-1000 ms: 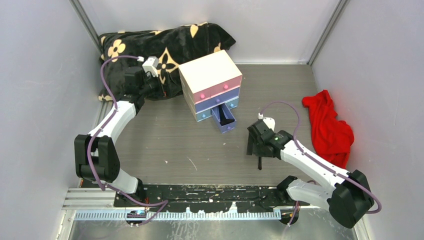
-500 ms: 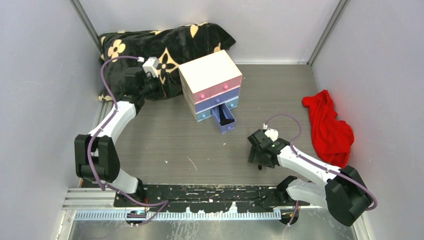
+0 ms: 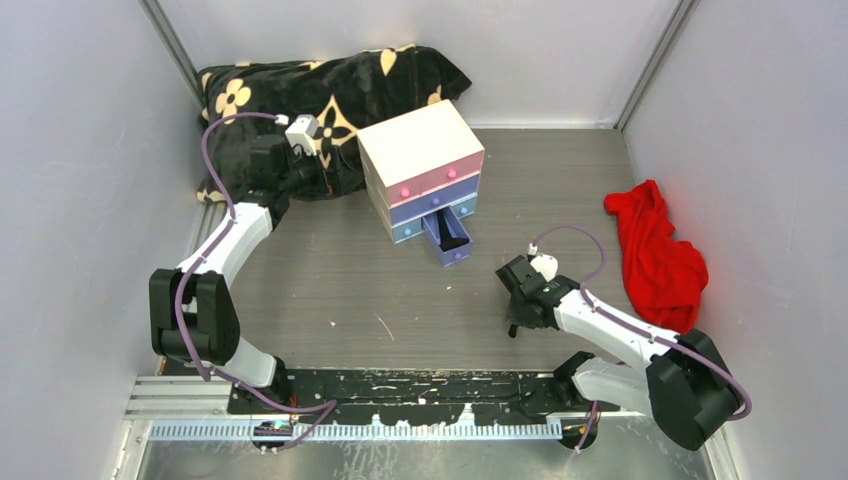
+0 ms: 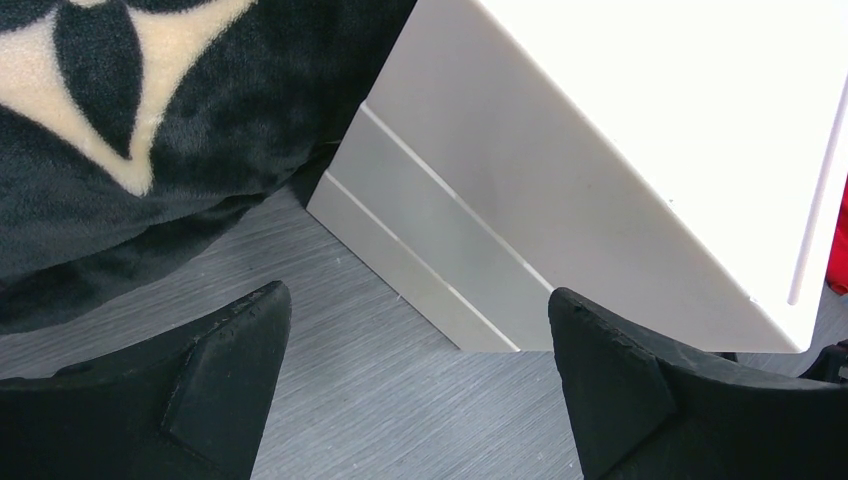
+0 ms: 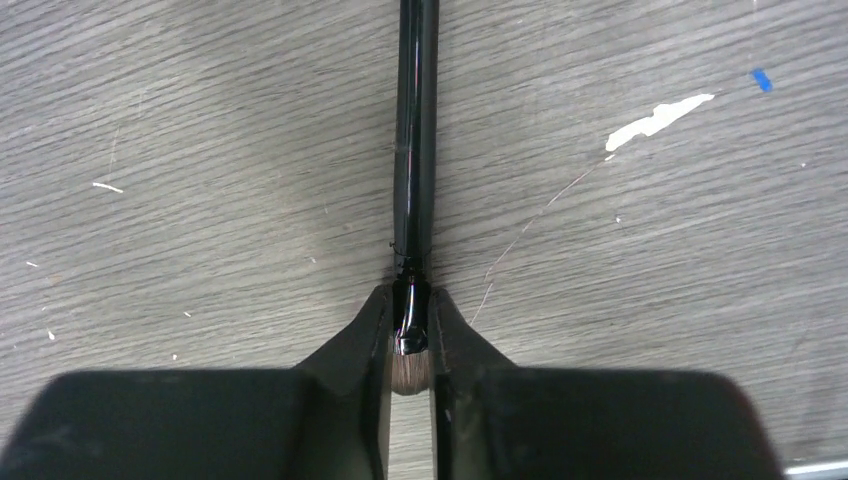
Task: Organize the makeup
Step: Pick up the makeup brush from the center of the board.
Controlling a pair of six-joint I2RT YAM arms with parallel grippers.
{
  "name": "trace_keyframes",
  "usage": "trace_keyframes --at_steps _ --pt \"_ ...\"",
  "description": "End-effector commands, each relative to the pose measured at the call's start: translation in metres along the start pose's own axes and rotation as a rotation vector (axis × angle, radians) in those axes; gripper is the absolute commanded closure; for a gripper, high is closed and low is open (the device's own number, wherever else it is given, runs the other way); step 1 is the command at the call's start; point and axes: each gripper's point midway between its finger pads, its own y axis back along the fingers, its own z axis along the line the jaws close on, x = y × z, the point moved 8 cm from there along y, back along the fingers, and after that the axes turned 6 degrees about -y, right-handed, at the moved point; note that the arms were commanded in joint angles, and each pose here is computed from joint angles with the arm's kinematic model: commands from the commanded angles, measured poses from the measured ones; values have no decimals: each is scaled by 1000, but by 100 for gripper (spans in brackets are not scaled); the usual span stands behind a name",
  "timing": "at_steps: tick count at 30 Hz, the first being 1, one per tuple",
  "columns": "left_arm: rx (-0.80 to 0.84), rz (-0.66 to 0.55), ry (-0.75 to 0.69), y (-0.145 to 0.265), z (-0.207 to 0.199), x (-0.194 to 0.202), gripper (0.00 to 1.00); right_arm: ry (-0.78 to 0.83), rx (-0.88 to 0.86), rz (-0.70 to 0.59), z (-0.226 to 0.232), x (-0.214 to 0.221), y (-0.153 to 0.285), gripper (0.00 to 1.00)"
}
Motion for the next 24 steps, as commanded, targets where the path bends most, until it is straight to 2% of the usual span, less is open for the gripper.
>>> trace_keyframes --at_steps 1,4,12,19,24 --pt "9 -69 -52 7 -7 -16 0 -38 -2 49 -4 12 -7 90" --pt "5 -73 -55 8 -6 -16 0 -24 -2 53 -5 12 -7 99" --pt "5 -80 -58 8 -6 -18 0 48 -60 39 6 -3 14 99" --pt "6 -92 -59 12 -9 -21 0 173 -208 52 48 -39 56 99" --pt "4 -105 -64 15 -11 -24 0 251 -332 -28 85 -73 82 99"
